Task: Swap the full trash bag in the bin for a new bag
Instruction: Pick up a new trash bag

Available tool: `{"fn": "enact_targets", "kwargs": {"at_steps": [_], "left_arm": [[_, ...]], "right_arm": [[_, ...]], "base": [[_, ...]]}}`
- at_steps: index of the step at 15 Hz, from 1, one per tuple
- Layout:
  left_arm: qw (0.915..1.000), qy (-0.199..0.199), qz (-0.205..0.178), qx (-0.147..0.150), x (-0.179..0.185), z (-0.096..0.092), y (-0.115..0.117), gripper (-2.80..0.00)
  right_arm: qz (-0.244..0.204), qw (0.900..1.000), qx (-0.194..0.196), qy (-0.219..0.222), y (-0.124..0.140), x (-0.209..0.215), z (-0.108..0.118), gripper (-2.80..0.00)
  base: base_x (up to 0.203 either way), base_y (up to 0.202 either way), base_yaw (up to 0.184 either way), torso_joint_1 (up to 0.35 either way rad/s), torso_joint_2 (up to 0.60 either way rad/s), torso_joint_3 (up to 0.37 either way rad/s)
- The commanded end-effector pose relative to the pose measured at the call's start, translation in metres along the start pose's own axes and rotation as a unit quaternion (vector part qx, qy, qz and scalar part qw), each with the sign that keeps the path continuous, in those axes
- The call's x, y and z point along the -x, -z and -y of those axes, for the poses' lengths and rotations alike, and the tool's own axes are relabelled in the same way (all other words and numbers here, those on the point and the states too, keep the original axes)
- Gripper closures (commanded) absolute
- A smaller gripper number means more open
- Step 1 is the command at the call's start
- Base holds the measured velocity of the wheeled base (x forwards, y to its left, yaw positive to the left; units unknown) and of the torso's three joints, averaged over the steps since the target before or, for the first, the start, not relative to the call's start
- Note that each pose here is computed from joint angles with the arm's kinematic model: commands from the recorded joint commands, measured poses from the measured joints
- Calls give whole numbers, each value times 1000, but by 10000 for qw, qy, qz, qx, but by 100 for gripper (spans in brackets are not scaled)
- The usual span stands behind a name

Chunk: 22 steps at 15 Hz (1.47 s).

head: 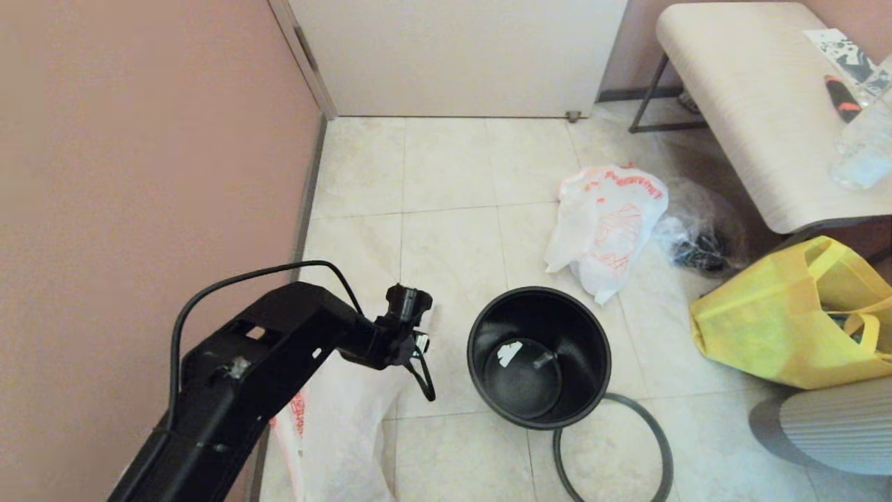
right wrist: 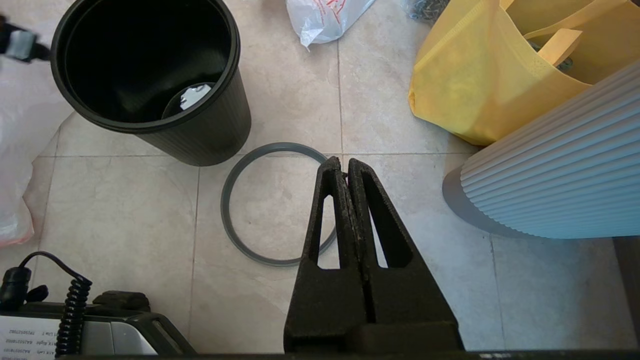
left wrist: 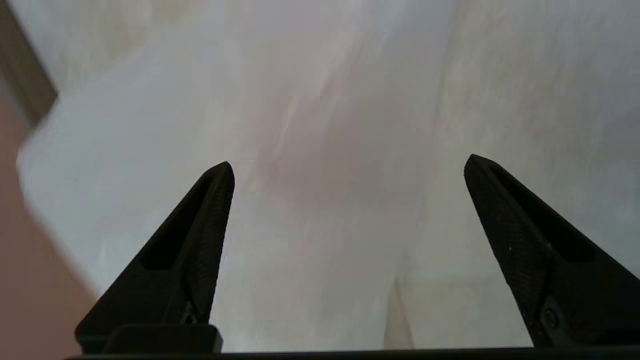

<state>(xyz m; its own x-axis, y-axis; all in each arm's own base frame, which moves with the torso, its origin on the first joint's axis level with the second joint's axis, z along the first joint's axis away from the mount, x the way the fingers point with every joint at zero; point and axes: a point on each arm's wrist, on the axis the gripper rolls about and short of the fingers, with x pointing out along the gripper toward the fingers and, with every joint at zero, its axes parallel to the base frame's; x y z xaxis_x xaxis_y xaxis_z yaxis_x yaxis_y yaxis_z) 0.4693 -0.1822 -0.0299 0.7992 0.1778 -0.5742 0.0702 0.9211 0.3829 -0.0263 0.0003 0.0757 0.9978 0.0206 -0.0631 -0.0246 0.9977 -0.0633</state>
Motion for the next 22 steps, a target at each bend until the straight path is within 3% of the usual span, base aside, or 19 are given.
{"fn": "enact_targets", "kwargs": {"at_steps": [1, 2, 3, 6, 11, 13, 18, 22], "left_arm": [[9998, -12, 130, -156, -24, 17, -2, -280], [9991, -18, 161, -396, -31, 22, -1, -280], [9964, -27, 201, -822, -36, 24, 1, -280], [9879, -276, 857, -1266, -56, 34, 14, -280], [9790, -377, 844, -1816, -71, 25, 24, -280], [9783, -346, 832, -1866, -74, 21, 26, -280], [9811, -559, 600, -1754, -90, -14, 33, -280], [9810, -481, 195, -1869, -102, -16, 56, -280]], "right_arm": [[-14, 10000, 7, -5, 0, 0, 0, 0], [-6, 10000, 15, -5, 0, 0, 0, 0], [-13, 10000, 15, -5, 0, 0, 0, 0], [-5, 10000, 84, -20, 0, 0, 0, 0], [20, 9998, 207, -33, 0, 0, 0, 0], [20, 9997, 233, -41, 0, 0, 0, 0], [23, 9996, 276, -64, 0, 0, 0, 0], [23, 9996, 276, -64, 0, 0, 0, 0]], "base": [[0, 0, 0, 0, 0, 0], [0, 0, 0, 0, 0, 0], [0, 0, 0, 0, 0, 0], [0, 0, 0, 0, 0, 0], [0, 0, 0, 0, 0, 0], [0, 0, 0, 0, 0, 0], [0, 0, 0, 0, 0, 0], [0, 0, 0, 0, 0, 0]]}}
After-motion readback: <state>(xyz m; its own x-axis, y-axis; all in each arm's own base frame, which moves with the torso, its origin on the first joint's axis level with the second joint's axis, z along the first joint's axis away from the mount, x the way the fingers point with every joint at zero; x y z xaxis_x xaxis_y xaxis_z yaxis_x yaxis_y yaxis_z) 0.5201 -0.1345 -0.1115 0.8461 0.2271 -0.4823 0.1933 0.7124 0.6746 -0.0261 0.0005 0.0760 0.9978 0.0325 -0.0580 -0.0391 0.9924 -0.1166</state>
